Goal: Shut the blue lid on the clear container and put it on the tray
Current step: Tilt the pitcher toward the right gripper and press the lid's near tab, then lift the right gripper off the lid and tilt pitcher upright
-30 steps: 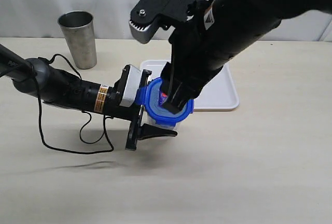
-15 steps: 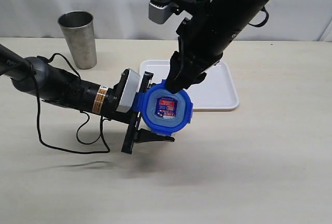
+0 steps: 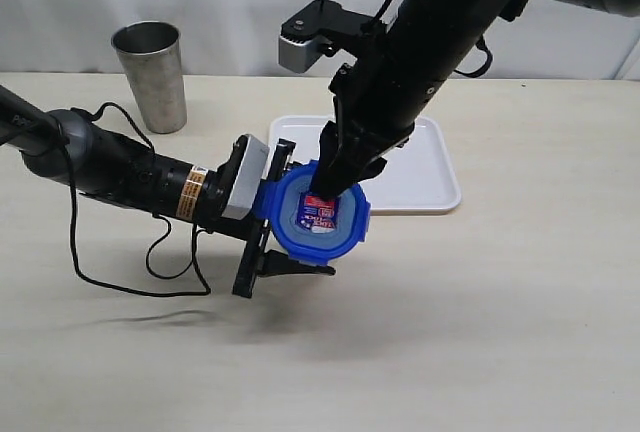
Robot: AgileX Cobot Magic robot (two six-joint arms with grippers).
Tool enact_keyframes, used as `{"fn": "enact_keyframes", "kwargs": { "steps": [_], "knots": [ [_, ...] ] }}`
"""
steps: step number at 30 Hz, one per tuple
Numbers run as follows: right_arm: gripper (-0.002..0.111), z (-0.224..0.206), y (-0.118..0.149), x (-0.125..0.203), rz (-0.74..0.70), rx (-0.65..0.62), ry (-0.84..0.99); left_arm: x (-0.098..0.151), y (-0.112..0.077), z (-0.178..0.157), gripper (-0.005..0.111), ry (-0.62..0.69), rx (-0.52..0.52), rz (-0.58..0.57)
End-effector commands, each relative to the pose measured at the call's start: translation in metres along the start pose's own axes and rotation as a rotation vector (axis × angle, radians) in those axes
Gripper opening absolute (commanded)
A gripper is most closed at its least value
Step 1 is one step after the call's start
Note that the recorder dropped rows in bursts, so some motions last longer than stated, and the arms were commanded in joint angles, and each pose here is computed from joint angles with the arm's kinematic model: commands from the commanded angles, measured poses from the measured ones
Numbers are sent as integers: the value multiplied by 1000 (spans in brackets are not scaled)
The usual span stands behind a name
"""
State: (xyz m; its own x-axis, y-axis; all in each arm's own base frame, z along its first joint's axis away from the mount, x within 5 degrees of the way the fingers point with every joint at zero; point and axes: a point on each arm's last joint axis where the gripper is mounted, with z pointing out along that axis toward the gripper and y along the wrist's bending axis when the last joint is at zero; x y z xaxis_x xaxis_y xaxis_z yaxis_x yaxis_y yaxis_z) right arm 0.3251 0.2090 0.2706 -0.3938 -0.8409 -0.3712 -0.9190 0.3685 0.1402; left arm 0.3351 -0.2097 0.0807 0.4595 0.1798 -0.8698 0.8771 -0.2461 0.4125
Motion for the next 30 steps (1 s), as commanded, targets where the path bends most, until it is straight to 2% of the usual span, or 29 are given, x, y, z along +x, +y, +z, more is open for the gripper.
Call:
{"fn": "enact_keyframes", "kwargs": {
  "steps": [1, 7, 14, 27, 30],
  "knots": [
    [38, 22, -5, 8, 29, -56, 90, 3, -2, 1, 0, 34, 10, -18],
    [37, 47, -13, 12, 77, -92, 142, 3, -2, 1, 0, 34, 10, -23],
    [23, 58, -19, 18, 73, -84, 189, 3, -1, 1, 0, 33, 5, -54],
    [23, -4, -26, 19, 105, 88, 38, 4, 0, -1, 0, 36, -11, -82],
    [23, -15, -24, 19, 121, 107, 14, 6, 3, -7, 0, 40, -38, -135]
  ]
}}
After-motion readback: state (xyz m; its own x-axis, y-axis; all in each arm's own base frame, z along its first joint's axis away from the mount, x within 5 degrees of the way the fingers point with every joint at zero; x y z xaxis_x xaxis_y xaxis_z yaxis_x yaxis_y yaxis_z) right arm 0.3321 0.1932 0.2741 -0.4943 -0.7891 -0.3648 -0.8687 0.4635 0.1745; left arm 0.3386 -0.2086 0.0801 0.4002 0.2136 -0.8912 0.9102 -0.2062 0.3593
